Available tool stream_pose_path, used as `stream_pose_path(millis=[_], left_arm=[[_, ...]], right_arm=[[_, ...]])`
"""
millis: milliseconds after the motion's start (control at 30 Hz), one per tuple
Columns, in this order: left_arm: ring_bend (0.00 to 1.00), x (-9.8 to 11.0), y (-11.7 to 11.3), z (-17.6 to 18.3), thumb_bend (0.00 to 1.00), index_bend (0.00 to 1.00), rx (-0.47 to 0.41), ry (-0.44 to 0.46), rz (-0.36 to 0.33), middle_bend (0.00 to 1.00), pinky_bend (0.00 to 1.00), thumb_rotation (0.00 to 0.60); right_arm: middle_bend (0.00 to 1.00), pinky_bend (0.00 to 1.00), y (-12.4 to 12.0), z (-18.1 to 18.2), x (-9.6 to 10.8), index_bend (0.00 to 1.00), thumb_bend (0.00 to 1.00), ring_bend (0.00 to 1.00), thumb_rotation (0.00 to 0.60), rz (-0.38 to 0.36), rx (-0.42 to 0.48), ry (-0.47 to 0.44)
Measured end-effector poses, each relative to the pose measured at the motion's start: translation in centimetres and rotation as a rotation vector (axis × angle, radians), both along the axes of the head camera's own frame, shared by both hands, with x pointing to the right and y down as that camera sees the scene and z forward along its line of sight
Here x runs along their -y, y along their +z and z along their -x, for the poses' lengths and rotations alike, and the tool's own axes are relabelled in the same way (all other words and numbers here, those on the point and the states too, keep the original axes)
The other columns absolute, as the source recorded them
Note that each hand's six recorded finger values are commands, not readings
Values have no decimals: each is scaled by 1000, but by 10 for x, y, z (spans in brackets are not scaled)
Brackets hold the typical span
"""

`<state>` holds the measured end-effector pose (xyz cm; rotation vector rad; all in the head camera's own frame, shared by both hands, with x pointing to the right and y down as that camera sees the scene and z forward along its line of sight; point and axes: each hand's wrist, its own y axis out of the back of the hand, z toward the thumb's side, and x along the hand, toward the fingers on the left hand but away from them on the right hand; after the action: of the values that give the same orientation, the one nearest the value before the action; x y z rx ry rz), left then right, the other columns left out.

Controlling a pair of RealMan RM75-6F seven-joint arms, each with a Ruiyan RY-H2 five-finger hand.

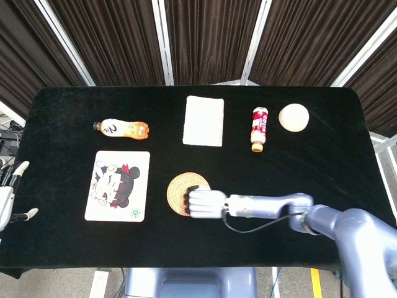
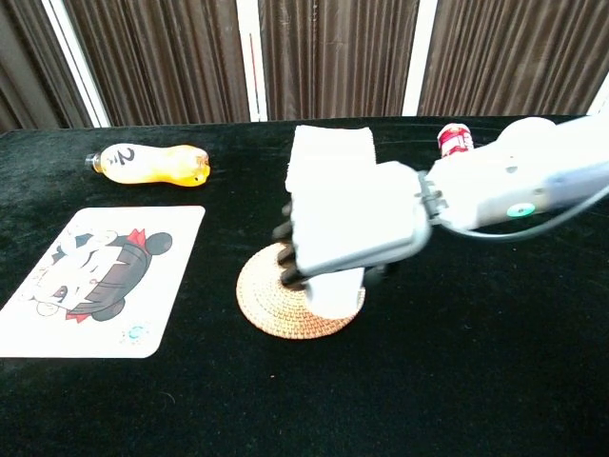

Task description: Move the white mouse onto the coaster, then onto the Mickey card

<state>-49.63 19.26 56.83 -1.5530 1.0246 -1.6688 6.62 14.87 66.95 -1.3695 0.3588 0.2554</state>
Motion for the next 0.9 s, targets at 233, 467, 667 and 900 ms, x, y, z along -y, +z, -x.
stream_pose_path(millis=[233, 467, 667, 900], left_arm=[[0, -2, 2, 10, 50, 0, 4, -22, 13, 0, 0, 600], [0, -4, 3, 14, 51, 0, 6, -30, 17, 0, 0, 600], [0, -5, 2, 10, 52, 0, 4, -21, 12, 0, 0, 600], [0, -5, 0, 3, 50, 0, 0, 2, -3, 0, 0, 600]], right_arm=[[312, 305, 13, 14, 10, 253, 252, 137, 600, -46, -11, -11], [0, 0, 12, 11, 14, 0, 0, 0, 600, -140, -2, -62], [0, 0, 1, -4, 17, 0, 0, 0, 600, -151, 4, -51], [0, 0, -27, -45, 30, 0, 0, 0, 600, -156, 32, 67]])
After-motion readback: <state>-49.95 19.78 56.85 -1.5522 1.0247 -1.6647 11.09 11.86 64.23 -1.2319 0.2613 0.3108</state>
